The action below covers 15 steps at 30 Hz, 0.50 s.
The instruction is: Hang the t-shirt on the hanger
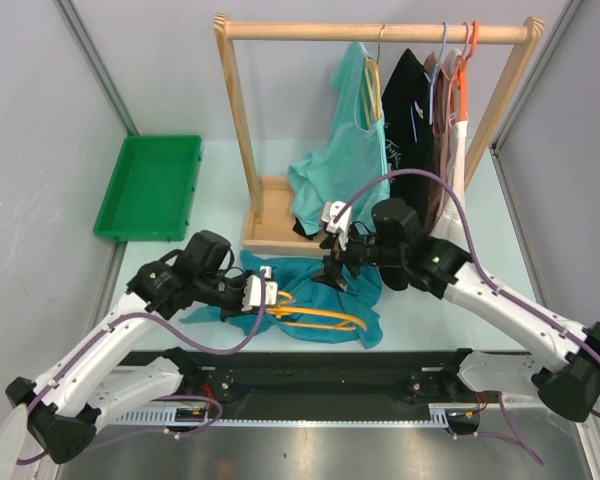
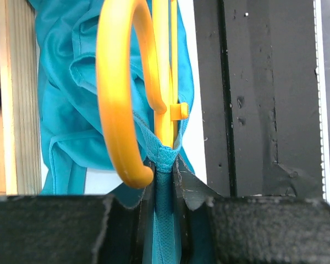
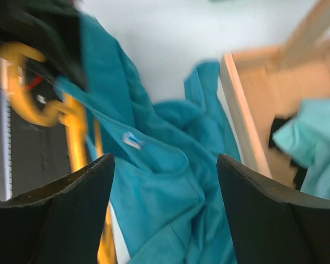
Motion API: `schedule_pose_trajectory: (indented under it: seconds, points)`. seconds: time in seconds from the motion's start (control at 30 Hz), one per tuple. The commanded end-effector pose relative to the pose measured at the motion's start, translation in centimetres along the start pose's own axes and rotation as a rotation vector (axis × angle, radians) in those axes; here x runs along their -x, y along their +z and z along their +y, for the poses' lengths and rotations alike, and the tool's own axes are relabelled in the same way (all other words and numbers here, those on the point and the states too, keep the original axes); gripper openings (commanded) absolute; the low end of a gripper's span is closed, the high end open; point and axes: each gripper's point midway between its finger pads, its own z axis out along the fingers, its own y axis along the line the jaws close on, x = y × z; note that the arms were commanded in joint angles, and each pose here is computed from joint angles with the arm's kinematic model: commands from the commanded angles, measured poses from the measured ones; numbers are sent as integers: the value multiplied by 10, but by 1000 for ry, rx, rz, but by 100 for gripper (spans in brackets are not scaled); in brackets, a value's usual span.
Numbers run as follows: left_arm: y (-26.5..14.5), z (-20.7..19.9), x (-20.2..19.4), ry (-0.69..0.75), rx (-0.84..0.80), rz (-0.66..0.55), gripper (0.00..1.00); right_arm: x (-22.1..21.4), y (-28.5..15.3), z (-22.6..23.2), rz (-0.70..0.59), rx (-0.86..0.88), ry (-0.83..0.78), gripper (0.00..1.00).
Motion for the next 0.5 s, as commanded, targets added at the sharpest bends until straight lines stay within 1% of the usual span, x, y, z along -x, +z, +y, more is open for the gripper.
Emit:
schedule_pose_trajectory:
  seconds: [0.0, 0.07, 0.13, 0.17, 0.2, 0.27, 0.47]
  points:
    - [-7, -11, 0, 40, -6, 12, 0, -42, 11, -19, 117, -63, 86, 71]
    - [-6, -16, -6, 56, -13, 36, 0, -56, 24, -25, 161, -64, 103, 67]
    - [-6, -18, -8, 69, -11, 44, 0, -57, 34, -31, 177, -70, 120, 67]
    - [-6, -18, -8, 74, -8, 47, 0, -68, 43, -34, 211, -70, 142, 67]
    - [-6, -16, -8, 72, -1, 51, 0, -67, 47, -38, 216, -79, 153, 67]
    - [-7, -15, -5, 71, 3, 47, 0, -81, 57, -40, 256, -87, 161, 67]
    - [-4, -12, -2, 24, 11, 40, 0, -119, 76, -32, 370, -103, 96, 66]
